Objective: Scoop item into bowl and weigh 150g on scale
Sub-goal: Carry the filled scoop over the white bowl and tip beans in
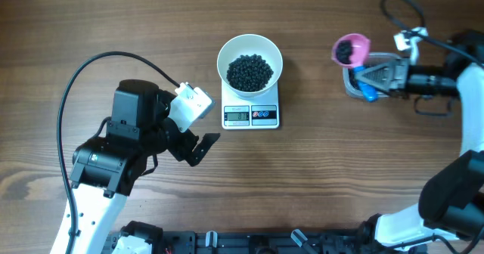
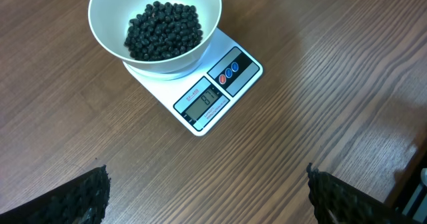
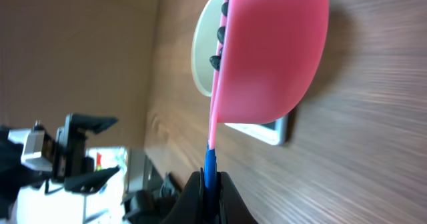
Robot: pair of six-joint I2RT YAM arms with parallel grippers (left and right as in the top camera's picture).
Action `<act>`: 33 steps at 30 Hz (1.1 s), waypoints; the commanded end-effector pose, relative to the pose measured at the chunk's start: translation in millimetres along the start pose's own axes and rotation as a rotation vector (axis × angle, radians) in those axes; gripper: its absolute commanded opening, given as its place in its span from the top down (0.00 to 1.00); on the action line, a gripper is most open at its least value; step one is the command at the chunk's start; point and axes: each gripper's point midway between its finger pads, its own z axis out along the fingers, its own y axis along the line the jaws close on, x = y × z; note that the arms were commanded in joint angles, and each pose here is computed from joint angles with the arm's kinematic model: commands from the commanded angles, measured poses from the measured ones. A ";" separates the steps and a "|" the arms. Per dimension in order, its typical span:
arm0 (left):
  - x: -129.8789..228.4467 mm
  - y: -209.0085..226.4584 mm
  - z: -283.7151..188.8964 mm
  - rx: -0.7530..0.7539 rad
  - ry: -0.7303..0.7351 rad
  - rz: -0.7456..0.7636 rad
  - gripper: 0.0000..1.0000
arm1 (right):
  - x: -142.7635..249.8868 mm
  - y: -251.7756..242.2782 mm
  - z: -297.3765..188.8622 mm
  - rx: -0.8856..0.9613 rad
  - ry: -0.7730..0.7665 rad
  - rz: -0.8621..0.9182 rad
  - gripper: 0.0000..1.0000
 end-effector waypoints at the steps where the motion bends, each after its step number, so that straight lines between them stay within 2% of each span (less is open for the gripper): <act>1: -7.8 2.2 -4.5 -0.004 -0.021 -0.003 0.00 | 6.0 37.0 30.1 -0.064 0.072 -0.047 0.96; 6: -7.8 2.2 -4.5 -0.004 -0.021 -0.003 0.00 | 5.3 64.9 77.0 -0.094 0.135 -0.123 0.96; 10: -7.9 2.3 -4.5 -0.005 -0.021 -0.003 0.00 | 5.2 65.5 99.3 -0.027 0.156 -0.177 0.96; 13: -7.8 2.2 -4.5 -0.004 -0.021 -0.003 0.00 | 3.3 41.0 111.4 0.166 0.164 -0.253 0.96; 15: -7.9 2.3 -4.5 -0.005 -0.021 -0.003 0.00 | 3.1 38.1 118.3 0.212 0.169 -0.299 0.96; 23: -7.8 2.2 -4.5 -0.004 -0.021 -0.003 0.00 | -7.2 29.4 152.8 0.493 0.174 -0.669 0.96; 26: -7.9 2.3 -4.5 -0.005 -0.021 -0.003 0.00 | -18.7 26.9 159.0 0.664 0.142 -0.797 0.96; 29: -7.8 2.2 -4.5 -0.004 -0.021 -0.003 0.00 | -14.5 31.9 165.8 0.679 0.163 -0.870 0.96; 33: -7.8 2.3 -4.5 -0.005 -0.021 -0.004 0.00 | -14.7 34.5 168.4 0.674 0.158 -0.878 0.96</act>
